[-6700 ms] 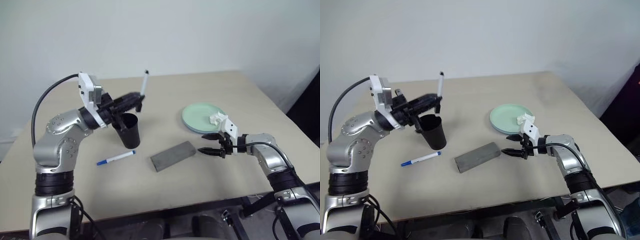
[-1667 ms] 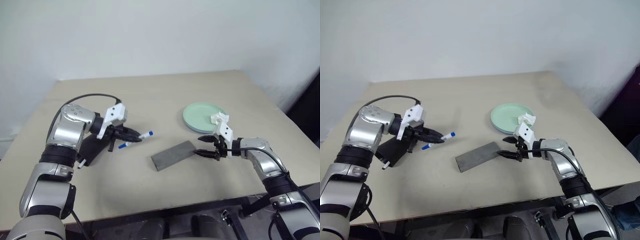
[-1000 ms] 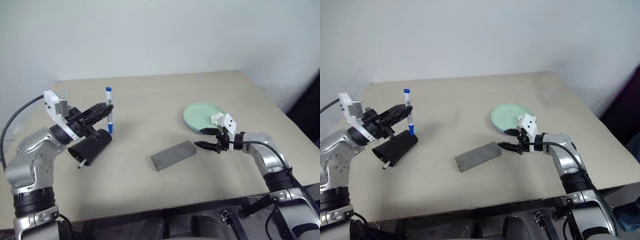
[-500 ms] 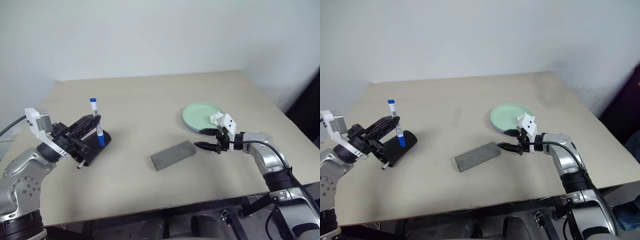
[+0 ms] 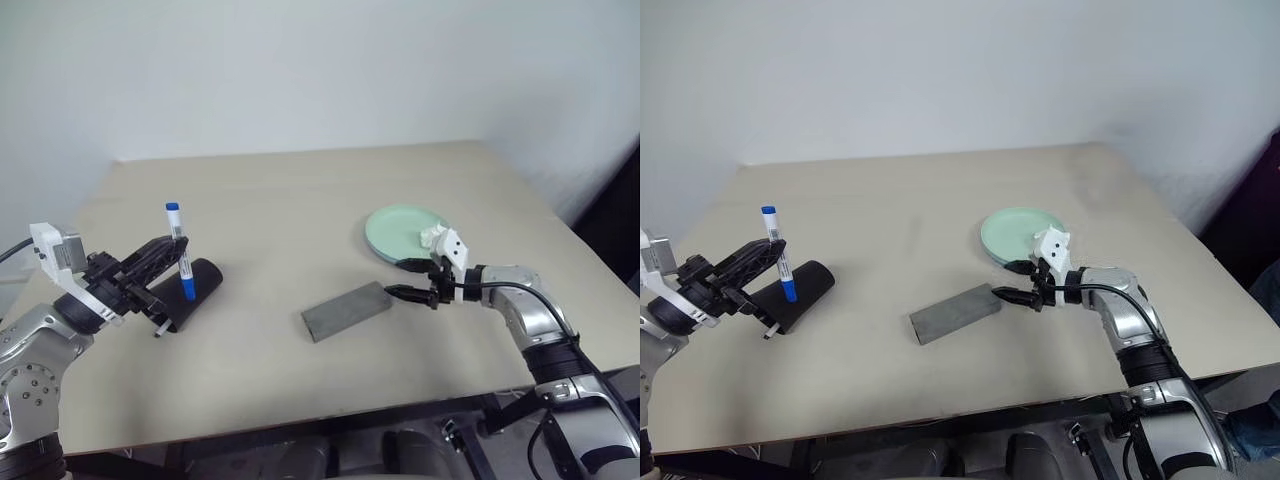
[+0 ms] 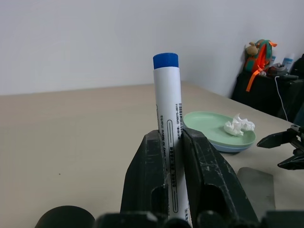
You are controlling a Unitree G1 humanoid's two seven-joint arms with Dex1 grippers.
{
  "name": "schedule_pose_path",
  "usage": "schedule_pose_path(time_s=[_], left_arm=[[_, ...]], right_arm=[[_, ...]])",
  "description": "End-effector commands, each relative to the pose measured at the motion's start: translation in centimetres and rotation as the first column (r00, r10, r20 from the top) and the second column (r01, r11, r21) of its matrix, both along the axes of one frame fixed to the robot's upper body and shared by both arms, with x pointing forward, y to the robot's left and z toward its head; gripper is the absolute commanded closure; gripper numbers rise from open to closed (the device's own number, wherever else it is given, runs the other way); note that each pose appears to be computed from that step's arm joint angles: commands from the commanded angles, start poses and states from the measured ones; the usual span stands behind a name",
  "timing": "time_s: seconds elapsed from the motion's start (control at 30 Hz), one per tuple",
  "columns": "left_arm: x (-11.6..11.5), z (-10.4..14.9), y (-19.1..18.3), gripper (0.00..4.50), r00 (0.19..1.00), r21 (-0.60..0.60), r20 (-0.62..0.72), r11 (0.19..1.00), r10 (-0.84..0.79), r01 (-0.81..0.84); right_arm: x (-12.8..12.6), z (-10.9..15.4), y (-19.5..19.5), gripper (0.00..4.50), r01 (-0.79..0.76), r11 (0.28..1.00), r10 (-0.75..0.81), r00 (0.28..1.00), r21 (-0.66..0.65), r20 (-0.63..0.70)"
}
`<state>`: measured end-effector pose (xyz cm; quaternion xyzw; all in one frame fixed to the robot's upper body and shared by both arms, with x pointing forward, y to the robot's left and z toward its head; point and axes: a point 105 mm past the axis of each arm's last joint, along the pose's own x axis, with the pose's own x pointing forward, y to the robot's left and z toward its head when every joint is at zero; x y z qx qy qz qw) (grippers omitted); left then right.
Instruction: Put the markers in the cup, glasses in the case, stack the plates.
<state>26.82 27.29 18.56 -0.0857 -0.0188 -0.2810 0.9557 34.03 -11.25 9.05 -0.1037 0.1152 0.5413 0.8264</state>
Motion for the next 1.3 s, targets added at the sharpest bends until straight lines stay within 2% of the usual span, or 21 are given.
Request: schedule_pose_path(time_s=[0.03,1.3], left_arm=[[-0.15,1.44,-0.47,4.4,0.998,0.016,0.062,1.0,-0.018,0.017],[0.53,1.12,-1.43,4.4,0.995,0.013,0.079,0.998,-0.054,0.053]], right_arm=[[0.44,1.78,0.37,1.11,-0.021,1.0,0.02,0.998,0.021,0.058],[0.32,2.42,0.38,1.11,-0.031,0.998,0.028,0.998,0.059,0.055]])
